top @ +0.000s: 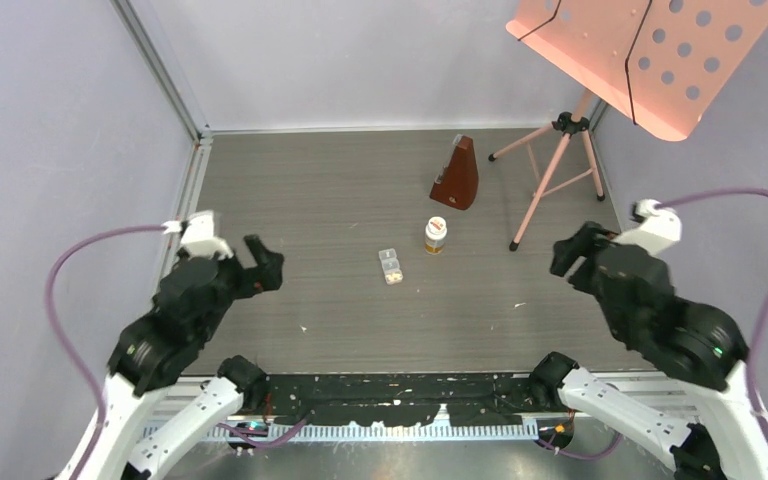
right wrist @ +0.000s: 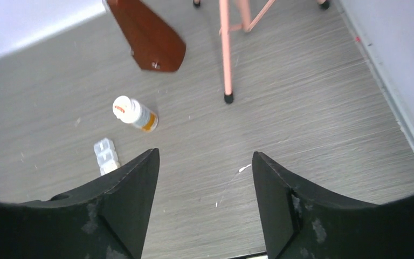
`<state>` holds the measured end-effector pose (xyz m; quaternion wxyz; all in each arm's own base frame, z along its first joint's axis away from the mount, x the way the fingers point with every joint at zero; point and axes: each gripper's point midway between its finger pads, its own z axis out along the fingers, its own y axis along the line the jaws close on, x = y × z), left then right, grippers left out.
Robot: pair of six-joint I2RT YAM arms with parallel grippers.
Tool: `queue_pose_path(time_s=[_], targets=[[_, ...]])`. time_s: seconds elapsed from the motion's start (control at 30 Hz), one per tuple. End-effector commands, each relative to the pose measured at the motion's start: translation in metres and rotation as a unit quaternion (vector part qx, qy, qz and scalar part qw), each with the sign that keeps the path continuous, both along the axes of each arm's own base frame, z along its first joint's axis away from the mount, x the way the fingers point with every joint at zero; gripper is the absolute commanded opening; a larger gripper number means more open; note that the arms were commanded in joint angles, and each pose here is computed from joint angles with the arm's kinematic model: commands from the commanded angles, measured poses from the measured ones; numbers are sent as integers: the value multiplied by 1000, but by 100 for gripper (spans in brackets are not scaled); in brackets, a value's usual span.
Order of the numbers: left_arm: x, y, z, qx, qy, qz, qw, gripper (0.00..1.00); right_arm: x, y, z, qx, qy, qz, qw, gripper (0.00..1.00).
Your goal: Sort the pills into containers
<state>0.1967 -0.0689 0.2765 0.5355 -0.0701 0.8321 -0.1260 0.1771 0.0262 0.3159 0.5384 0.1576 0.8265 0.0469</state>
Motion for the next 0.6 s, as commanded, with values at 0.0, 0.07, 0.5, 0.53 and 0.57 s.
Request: queue_pose_path(time_s=[0.0,0.07,0.5,0.53,0.57], targets=[[-34,37,6,9,-26,30,999,99,-25,-50,30,-13,-43,-65,997,73],[-45,45,16,-8,-52,33,998,99,-30,-55,37,-17,-57,-58,997,79],[-75,98,23,-24,-95,131,986,99,-29,-56,58,-19,-96,-40,994,96],[-74,97,23,-23,-93,129,987,99,-28,-54,57,-18,-96,-38,995,96],[-73,95,22,-21,-90,127,988,99,-27,-53,56,-20,-93,-37,995,97]])
